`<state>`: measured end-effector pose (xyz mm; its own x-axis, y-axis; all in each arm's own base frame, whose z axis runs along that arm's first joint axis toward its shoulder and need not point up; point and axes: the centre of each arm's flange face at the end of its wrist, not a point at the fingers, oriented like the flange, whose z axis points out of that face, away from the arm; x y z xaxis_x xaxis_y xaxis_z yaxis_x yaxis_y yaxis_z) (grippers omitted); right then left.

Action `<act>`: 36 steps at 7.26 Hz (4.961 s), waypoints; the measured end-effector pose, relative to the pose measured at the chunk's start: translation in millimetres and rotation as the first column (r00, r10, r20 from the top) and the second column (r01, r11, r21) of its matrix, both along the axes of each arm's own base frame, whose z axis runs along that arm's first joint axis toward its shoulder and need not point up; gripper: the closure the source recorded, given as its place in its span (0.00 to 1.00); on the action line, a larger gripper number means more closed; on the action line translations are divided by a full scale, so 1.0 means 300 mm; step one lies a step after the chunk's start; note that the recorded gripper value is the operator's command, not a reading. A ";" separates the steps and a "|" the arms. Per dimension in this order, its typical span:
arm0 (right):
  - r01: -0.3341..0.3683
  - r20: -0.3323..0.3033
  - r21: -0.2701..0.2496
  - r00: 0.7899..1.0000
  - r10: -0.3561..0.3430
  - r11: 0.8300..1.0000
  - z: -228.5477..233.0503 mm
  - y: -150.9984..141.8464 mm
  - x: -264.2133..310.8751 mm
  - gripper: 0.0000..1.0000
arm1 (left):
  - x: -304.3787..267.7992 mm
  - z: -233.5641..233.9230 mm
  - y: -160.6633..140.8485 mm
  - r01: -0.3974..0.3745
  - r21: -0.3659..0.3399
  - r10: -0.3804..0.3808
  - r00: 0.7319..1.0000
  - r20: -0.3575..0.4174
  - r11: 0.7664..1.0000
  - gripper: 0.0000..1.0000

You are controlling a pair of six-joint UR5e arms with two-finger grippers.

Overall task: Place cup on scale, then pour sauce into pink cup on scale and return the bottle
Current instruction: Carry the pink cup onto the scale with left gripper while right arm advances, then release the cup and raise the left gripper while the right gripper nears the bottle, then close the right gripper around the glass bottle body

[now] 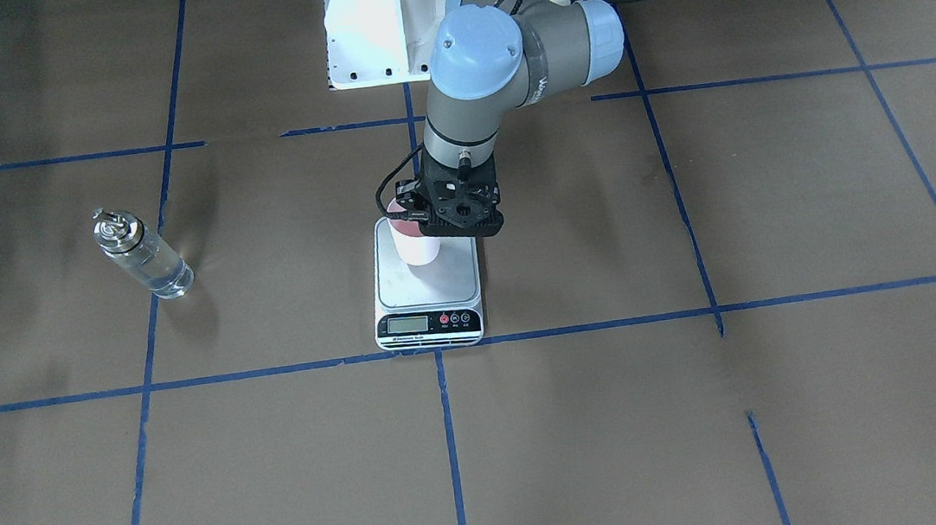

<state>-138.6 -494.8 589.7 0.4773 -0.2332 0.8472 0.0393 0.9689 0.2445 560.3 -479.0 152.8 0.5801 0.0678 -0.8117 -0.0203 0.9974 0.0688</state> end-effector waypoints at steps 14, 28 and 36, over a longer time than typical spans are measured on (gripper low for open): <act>-0.116 0.229 0.127 0.970 0.085 0.985 -0.119 0.270 -0.184 0.00 | -0.339 -0.049 -0.049 0.085 0.091 -0.068 0.983 -0.170 0.992 0.56; -0.568 -0.043 0.353 0.784 0.619 0.744 -0.509 0.720 -0.659 0.00 | -0.504 0.091 -0.091 0.127 0.071 -0.115 0.980 -0.163 0.989 0.46; -0.665 -0.024 0.359 0.696 0.718 0.656 -0.423 0.681 -0.800 0.01 | -0.525 0.159 -0.099 0.145 0.066 -0.136 0.982 -0.134 0.987 0.46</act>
<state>-378.7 -290.5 462.8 0.7183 -0.0082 0.6957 -0.5497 0.6062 0.5747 402.9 -508.8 200.4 0.4790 0.0567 -0.8760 0.1335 0.9816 0.1365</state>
